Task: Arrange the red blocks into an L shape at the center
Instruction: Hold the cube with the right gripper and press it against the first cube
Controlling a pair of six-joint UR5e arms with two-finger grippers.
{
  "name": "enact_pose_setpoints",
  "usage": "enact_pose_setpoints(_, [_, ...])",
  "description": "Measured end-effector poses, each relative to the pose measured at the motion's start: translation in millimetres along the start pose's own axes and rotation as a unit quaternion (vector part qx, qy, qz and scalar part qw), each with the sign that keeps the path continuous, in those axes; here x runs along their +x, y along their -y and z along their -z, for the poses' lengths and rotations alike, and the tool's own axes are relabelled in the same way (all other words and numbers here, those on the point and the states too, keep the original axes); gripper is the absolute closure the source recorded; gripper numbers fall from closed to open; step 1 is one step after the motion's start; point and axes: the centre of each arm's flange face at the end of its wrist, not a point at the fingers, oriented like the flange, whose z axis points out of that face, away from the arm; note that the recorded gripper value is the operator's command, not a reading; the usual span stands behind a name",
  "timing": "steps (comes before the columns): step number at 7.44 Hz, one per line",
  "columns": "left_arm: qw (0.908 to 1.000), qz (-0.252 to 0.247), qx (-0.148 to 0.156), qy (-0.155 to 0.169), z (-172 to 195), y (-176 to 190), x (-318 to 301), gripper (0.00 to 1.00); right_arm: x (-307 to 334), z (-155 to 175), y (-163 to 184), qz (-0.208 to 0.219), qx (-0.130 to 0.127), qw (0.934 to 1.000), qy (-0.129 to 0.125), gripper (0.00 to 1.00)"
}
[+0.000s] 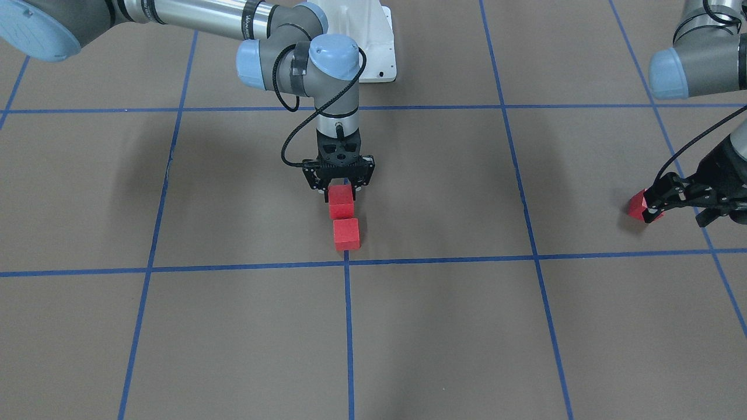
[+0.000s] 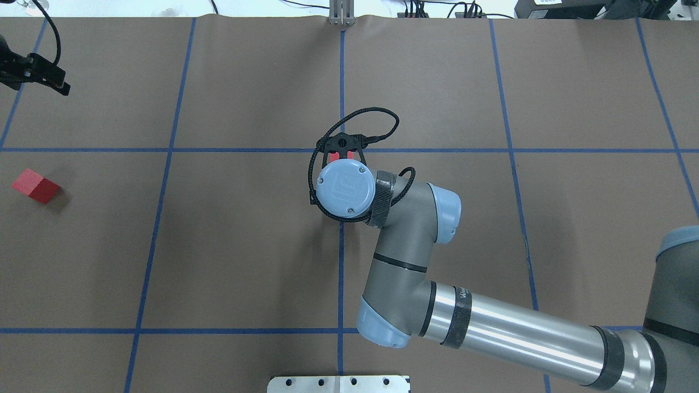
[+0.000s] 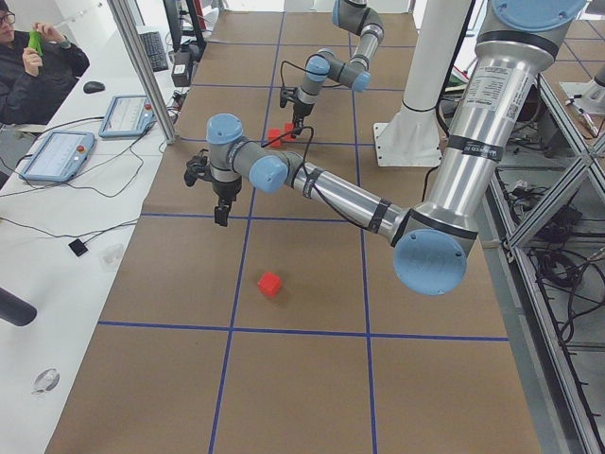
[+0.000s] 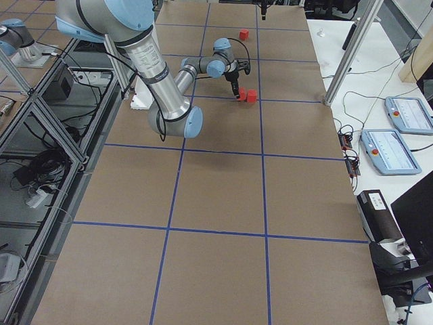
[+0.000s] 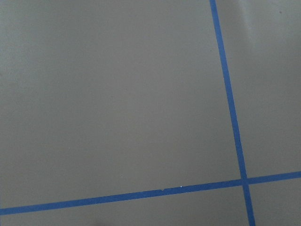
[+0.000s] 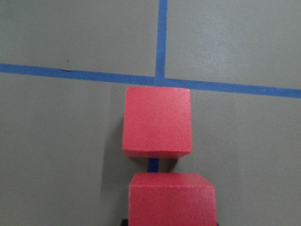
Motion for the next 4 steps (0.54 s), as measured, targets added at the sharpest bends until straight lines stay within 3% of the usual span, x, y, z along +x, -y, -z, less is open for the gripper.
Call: enact_pose_setpoints(4, [1.0000,0.000,-0.002,0.001,-2.2,0.1,-1.9,0.01,-1.0,-5.5,1.9,0.002,0.005,0.9999,0.009,1.00])
